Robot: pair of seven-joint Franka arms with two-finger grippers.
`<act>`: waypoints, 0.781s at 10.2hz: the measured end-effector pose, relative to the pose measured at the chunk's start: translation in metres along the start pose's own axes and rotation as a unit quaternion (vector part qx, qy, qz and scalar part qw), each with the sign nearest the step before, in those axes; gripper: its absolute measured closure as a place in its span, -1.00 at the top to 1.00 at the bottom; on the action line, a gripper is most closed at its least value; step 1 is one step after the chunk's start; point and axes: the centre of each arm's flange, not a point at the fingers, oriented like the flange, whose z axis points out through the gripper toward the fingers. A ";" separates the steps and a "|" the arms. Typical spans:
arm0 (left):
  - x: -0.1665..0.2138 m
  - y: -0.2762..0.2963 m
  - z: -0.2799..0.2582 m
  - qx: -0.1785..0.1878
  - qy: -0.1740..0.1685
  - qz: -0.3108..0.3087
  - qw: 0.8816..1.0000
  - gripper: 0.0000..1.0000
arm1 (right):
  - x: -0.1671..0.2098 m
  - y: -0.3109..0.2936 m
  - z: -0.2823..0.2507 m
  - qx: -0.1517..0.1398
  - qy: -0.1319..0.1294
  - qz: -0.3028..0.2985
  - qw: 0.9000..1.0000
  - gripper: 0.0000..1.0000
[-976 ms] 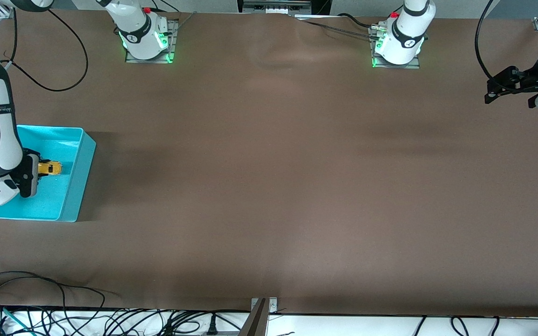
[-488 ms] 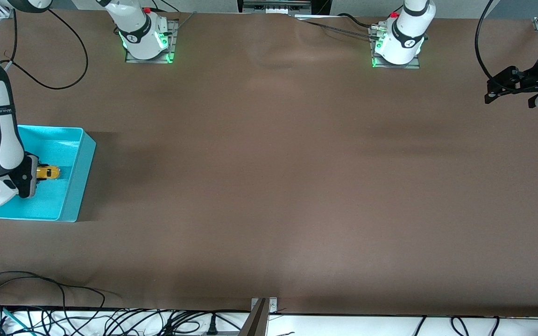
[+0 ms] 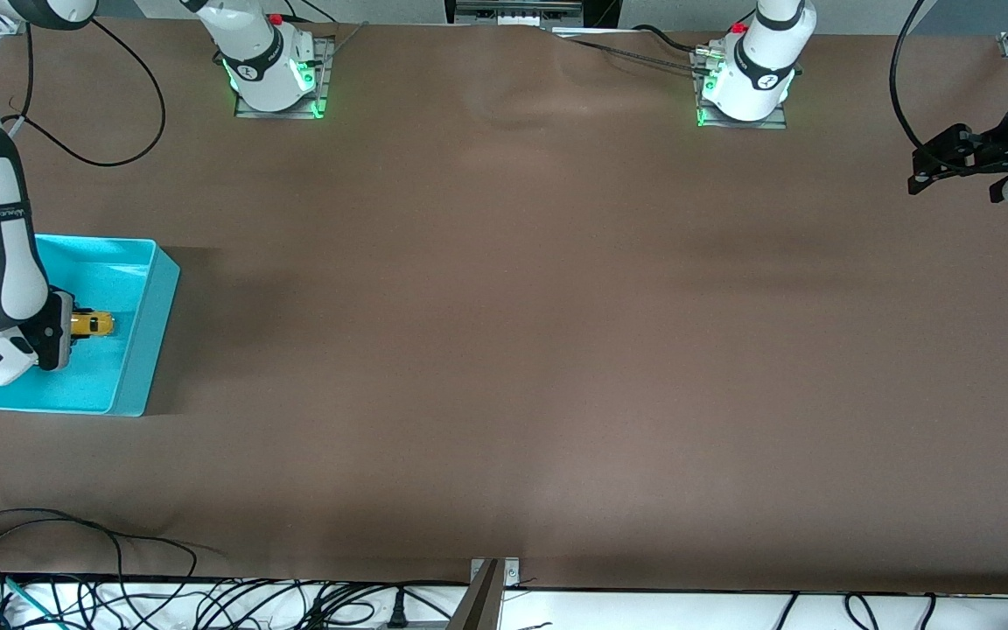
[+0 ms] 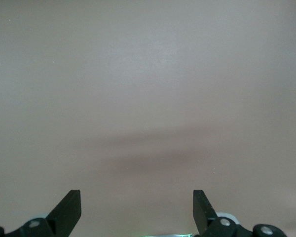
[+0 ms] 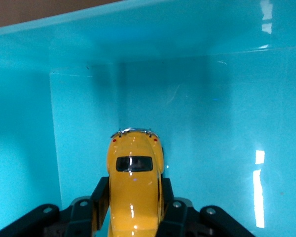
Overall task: Wind up and store yellow beetle car
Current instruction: 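Lower the car into the blue box and open the right gripper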
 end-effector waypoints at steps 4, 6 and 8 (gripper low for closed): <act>0.000 0.000 0.000 0.000 0.000 0.000 1.000 1.00 | 0.001 0.000 0.008 0.000 0.000 -0.010 1.000 -0.08; 0.000 0.000 0.000 0.000 0.000 0.000 1.000 1.00 | 0.001 0.002 0.014 0.002 0.001 -0.015 1.000 -0.08; 0.000 0.000 0.000 0.000 0.000 0.000 1.000 1.00 | 0.001 0.001 0.015 0.002 0.001 -0.015 1.000 -0.08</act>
